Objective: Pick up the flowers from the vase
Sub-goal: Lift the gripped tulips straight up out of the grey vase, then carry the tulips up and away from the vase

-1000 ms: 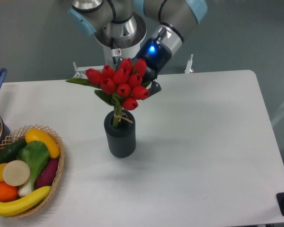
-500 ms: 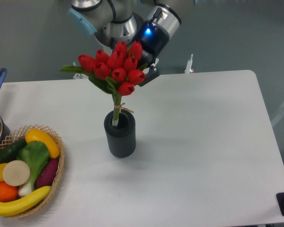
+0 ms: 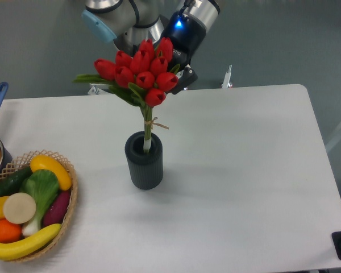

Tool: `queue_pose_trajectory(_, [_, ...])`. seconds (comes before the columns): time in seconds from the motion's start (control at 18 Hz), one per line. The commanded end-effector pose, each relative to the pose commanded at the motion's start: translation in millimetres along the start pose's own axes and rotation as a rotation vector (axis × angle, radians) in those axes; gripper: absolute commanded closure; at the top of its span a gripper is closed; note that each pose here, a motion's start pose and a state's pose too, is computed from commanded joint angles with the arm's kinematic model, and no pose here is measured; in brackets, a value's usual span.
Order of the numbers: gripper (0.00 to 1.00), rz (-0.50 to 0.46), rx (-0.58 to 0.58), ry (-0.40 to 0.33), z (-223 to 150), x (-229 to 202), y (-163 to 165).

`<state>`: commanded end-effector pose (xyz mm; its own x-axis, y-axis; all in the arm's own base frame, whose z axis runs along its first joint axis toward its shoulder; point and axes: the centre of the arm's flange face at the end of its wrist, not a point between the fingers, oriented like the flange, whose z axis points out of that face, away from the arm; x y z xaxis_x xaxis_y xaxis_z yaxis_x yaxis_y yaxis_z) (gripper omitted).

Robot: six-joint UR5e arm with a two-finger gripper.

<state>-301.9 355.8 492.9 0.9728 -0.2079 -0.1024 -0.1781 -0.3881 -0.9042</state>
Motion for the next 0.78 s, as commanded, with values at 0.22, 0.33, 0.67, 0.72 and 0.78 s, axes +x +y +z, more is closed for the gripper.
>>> queue_pose_trajectory(0.22, [0.61, -0.013, 0.006, -0.014, -6, 0, -12])
queue_pose_trajectory(0.33, [0.61, -0.028, 0.008, -0.018, -9, -2, -16])
queue_pose_trajectory(0.67, [0.61, -0.045, 0.012, -0.051, -21, -18, -13])
queue_pose_trajectory(0.72, [0.61, -0.05, 0.008, -0.061, -24, -22, -10])
queue_pose_trajectory(0.78, [0.61, -0.056, 0.007, -0.078, -31, -29, -5])
